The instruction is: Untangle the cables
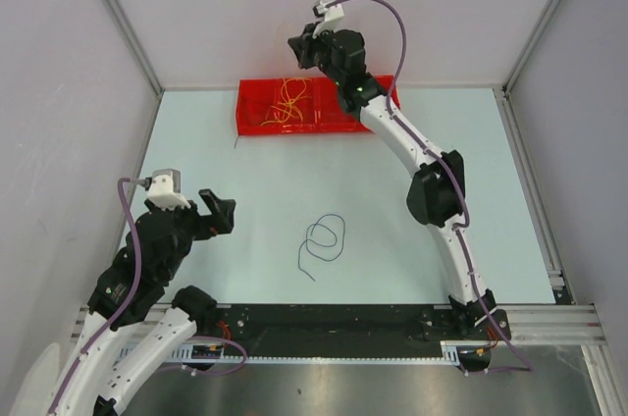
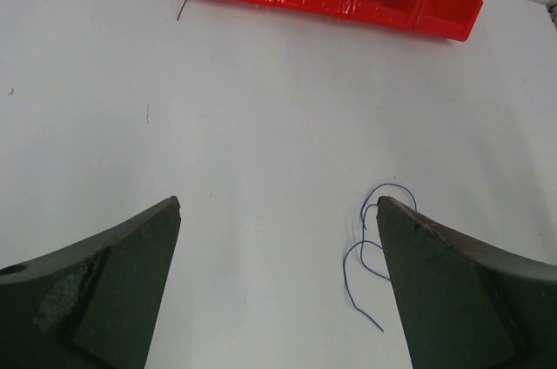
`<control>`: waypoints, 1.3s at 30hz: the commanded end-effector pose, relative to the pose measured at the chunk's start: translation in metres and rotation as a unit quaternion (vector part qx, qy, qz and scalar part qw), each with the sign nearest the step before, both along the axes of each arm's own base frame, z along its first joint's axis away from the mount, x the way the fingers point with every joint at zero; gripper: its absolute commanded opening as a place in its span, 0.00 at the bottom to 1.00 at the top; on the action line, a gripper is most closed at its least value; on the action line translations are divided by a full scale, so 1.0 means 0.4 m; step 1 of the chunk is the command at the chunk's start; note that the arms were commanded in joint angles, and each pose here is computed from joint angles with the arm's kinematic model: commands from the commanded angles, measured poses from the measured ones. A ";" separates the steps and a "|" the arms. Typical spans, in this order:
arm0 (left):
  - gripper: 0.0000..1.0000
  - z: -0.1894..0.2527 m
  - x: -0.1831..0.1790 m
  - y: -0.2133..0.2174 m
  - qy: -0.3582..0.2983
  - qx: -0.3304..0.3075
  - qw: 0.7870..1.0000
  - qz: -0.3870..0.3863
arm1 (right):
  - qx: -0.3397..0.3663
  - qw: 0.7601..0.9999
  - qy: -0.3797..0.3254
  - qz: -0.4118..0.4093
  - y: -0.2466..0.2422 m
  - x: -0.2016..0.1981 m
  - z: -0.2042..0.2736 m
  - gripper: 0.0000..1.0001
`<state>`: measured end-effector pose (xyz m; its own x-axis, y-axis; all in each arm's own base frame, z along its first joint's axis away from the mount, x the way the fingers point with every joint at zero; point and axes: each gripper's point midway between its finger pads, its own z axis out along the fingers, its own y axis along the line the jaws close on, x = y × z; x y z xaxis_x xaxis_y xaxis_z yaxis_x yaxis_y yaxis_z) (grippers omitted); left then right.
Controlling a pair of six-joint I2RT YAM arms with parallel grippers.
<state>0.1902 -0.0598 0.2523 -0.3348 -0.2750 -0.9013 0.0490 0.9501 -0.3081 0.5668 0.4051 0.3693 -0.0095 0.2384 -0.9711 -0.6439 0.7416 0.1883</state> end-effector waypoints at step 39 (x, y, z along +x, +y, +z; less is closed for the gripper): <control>1.00 0.001 0.020 0.032 -0.001 -0.001 0.999 0.038 | -0.022 0.995 0.094 -0.022 0.009 0.155 -0.453 0.00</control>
<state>0.1975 -0.0471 0.2467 -0.3384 -0.2847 -0.8969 -0.0297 0.9559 -0.2922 0.6204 0.4112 0.1681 -0.2212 0.1614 -0.9618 -0.5859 0.7664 0.2634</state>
